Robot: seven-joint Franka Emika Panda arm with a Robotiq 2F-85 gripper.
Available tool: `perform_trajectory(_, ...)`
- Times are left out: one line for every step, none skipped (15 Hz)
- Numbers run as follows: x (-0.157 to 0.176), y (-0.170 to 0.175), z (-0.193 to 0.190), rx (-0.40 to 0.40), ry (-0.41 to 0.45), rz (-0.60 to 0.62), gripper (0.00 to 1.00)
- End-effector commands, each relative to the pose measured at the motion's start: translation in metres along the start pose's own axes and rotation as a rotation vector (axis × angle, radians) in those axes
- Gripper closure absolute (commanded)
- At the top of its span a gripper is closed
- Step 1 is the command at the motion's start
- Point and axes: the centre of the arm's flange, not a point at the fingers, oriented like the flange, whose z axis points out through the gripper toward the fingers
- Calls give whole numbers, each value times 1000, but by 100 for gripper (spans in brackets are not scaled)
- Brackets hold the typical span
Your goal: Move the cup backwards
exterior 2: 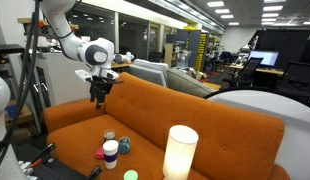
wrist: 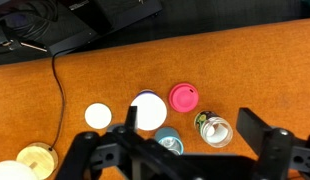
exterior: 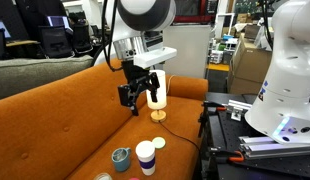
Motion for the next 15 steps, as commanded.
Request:
perform_trajectory(0, 0, 0, 0, 0, 0, 0)
perform_trajectory(5, 3, 4, 13, -6, 36, 0)
perform_trajectory(13, 9, 13, 17, 0, 78, 0)
perform_trajectory(20, 15, 20, 30, -5, 110, 0)
perform_trajectory(31, 23, 32, 40, -13, 160, 0)
perform_trajectory(40, 31, 44, 53, -17, 205, 0)
perform_trajectory(51, 40, 60, 70, -27, 247, 0)
perform_trajectory(61, 48, 78, 86, -39, 285, 0)
perform_trajectory(69, 53, 94, 107, -50, 321, 0)
perform_trajectory(78, 58, 114, 112, -64, 356, 0)
perform_trajectory(84, 60, 129, 119, -83, 382, 0)
perform_trajectory(91, 61, 145, 114, -103, 401, 0)
perform_trajectory(97, 62, 161, 108, -124, 419, 0)
perform_trajectory(103, 63, 176, 101, -135, 441, 0)
perform_trajectory(109, 65, 192, 93, -153, 459, 0)
